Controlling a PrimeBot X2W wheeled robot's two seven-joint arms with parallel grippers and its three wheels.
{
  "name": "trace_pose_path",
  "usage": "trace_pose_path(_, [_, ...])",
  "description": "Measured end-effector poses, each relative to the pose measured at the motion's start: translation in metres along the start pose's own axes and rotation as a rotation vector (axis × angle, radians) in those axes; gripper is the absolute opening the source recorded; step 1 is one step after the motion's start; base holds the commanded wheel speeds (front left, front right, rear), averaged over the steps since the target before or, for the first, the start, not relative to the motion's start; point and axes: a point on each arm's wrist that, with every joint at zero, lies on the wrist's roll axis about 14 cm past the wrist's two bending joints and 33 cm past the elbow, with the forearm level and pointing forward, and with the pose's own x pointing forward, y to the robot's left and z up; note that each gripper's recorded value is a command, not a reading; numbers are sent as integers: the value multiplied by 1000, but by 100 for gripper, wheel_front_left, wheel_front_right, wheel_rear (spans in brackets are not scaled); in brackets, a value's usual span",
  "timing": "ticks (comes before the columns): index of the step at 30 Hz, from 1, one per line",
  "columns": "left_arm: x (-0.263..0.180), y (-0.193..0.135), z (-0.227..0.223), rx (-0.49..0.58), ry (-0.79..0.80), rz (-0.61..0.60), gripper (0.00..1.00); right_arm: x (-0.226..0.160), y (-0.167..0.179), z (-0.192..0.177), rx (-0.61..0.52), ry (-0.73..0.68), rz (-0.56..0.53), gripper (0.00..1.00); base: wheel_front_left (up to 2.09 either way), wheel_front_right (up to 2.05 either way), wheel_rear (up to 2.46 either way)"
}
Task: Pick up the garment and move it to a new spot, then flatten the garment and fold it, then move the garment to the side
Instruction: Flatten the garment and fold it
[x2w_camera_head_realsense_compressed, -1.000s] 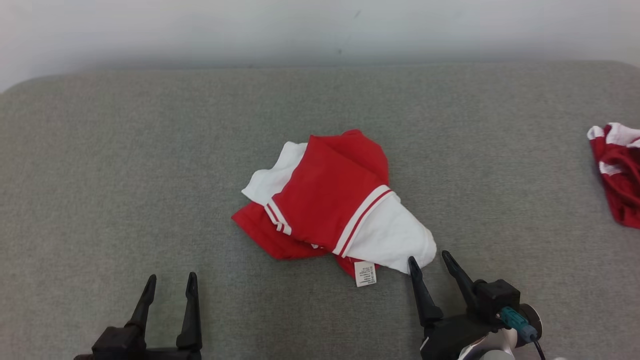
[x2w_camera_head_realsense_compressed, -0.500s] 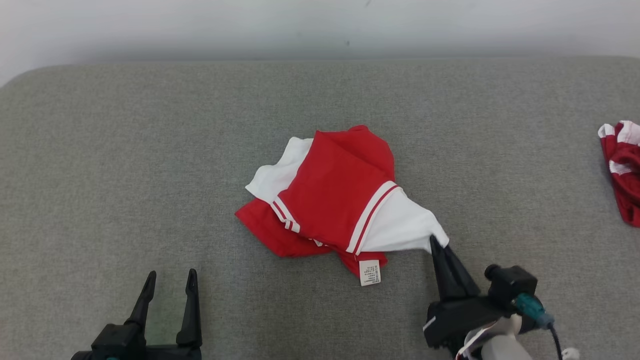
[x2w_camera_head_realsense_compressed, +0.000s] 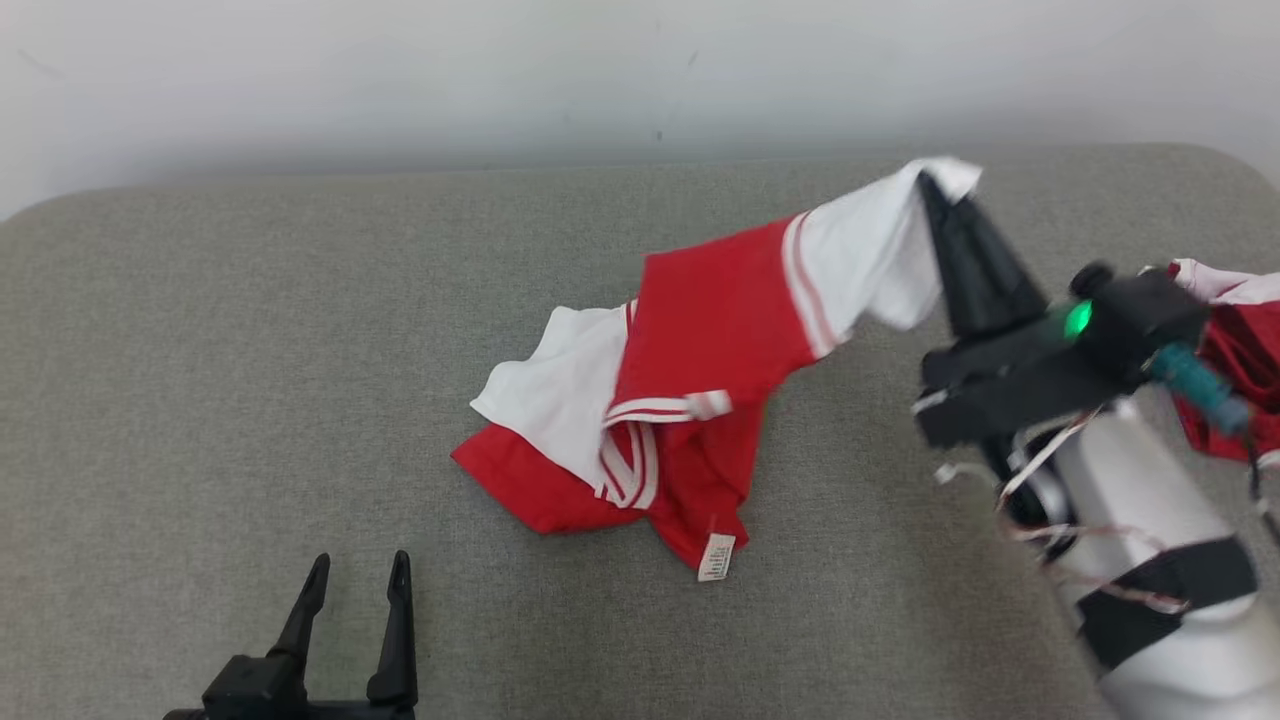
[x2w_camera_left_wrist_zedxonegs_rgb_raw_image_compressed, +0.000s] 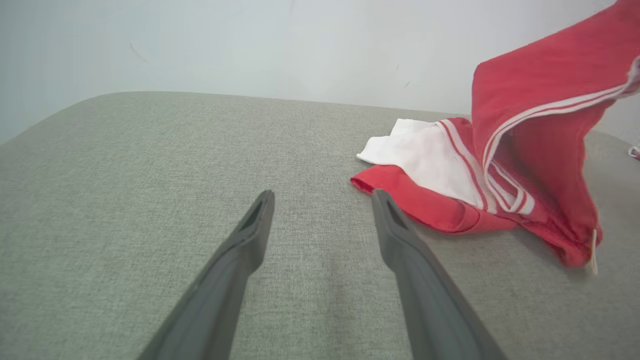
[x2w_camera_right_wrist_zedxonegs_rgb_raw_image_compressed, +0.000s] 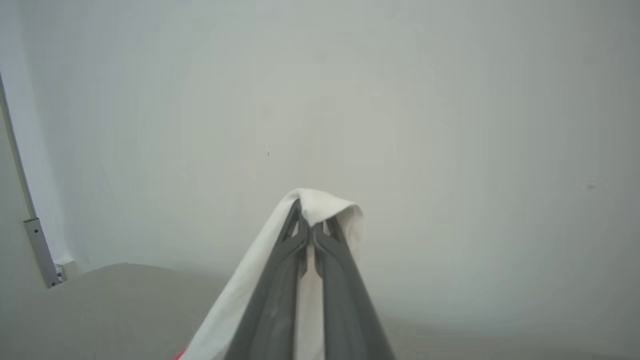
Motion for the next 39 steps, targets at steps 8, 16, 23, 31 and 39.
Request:
trace_pose_path(8, [-4,-1,-4,1,12,-1,100,18,-55,5,-232,61,-34,0,0,0,0])
trace_pose_path(16, [3,-3,-8,1,25,-12,100,55,-119,4,-458,160,-112,0,0,0,0])
trace_pose_path(23, [3,2,-13,-5,43,1,100,84,-135,-12,-494,217,-145,57,0,0,0])
trace_pose_path(31, [-5,26,-29,-12,95,78,100,88,-126,-93,-415,369,-142,100,0,0,0])
trace_pose_path(39, [-3,29,-31,-13,101,89,100,71,-53,-140,-288,398,-15,100,0,0,0])
